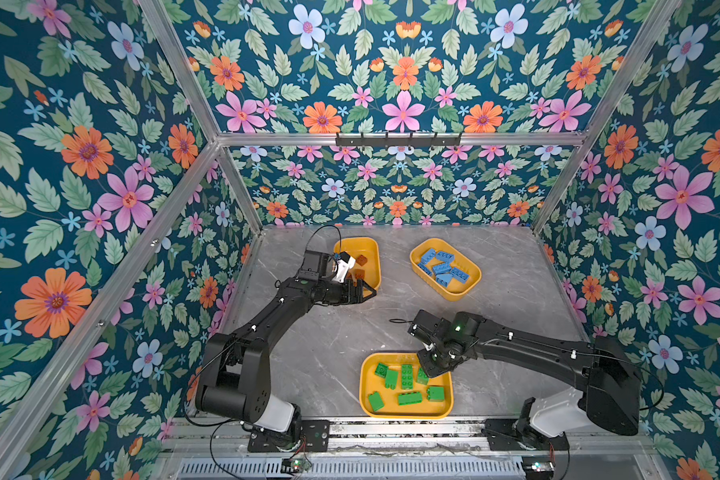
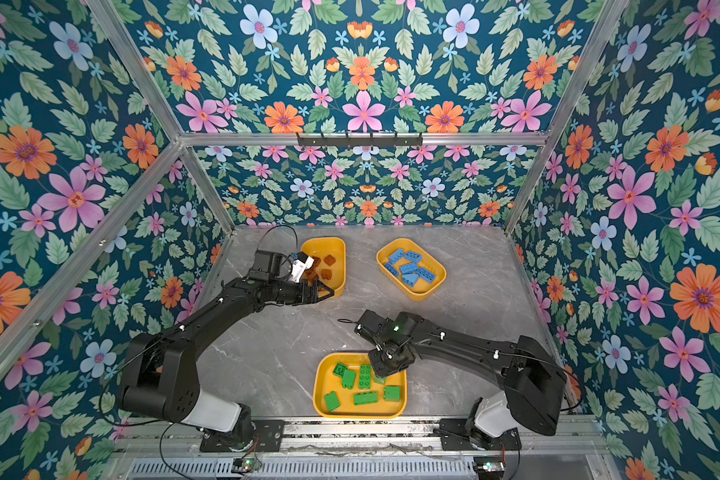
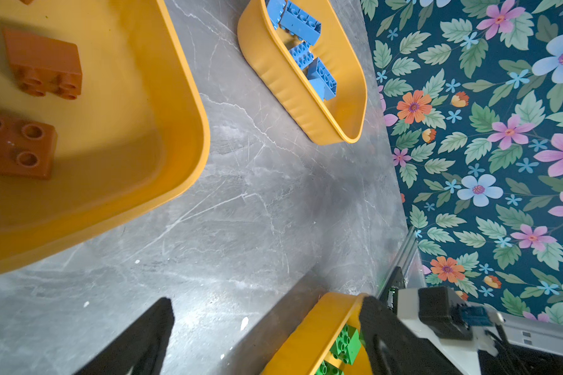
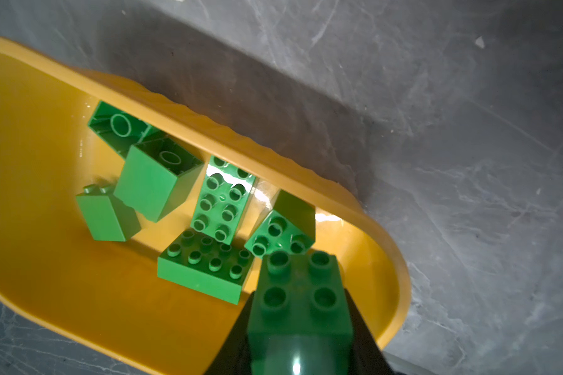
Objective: Sort the legos into containers by color
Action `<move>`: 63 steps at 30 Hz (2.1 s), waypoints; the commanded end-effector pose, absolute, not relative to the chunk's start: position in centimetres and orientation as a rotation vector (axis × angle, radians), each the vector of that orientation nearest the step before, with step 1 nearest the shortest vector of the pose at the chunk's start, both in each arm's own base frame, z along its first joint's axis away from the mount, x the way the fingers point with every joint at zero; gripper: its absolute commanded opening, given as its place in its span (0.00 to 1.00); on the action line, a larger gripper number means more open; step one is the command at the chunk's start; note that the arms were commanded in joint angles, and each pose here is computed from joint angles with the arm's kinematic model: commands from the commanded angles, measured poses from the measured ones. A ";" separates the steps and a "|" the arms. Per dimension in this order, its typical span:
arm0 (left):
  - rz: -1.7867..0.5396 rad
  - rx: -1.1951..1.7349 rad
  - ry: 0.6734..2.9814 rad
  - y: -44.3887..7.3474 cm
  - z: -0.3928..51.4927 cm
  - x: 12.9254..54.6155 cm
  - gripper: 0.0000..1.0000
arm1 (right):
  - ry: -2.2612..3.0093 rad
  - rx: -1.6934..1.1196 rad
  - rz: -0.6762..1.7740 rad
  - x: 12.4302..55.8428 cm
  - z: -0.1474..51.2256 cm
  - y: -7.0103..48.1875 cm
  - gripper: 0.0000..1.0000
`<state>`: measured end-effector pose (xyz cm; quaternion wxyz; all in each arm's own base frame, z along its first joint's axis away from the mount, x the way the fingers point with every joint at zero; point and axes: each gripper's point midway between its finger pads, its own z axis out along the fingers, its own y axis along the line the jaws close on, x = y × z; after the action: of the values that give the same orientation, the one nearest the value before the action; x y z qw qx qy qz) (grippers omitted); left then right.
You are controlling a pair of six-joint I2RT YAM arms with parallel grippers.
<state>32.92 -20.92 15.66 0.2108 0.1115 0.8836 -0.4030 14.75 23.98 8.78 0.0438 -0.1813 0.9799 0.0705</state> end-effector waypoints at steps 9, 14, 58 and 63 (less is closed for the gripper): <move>-1.118 0.347 2.452 -21.2 15.7 33.4 0.92 | 3.037 -0.477 0.113 14.4 8.6 22.4 0.48; -1.108 0.350 2.448 -21.1 16.0 33.5 0.92 | 3.022 -0.457 0.122 14.3 9.9 22.0 0.53; 0.043 0.206 2.134 -4.6 10.1 40.7 1.00 | 2.121 -0.045 0.030 35.9 12.6 4.1 0.99; 0.081 0.147 2.022 -3.9 10.7 41.8 1.00 | 2.073 0.042 0.007 37.1 11.8 1.9 0.99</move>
<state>39.55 -4.38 7.36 0.4472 0.0816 0.8905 0.0177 35.01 3.21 9.43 0.4473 -0.0073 0.8941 0.0196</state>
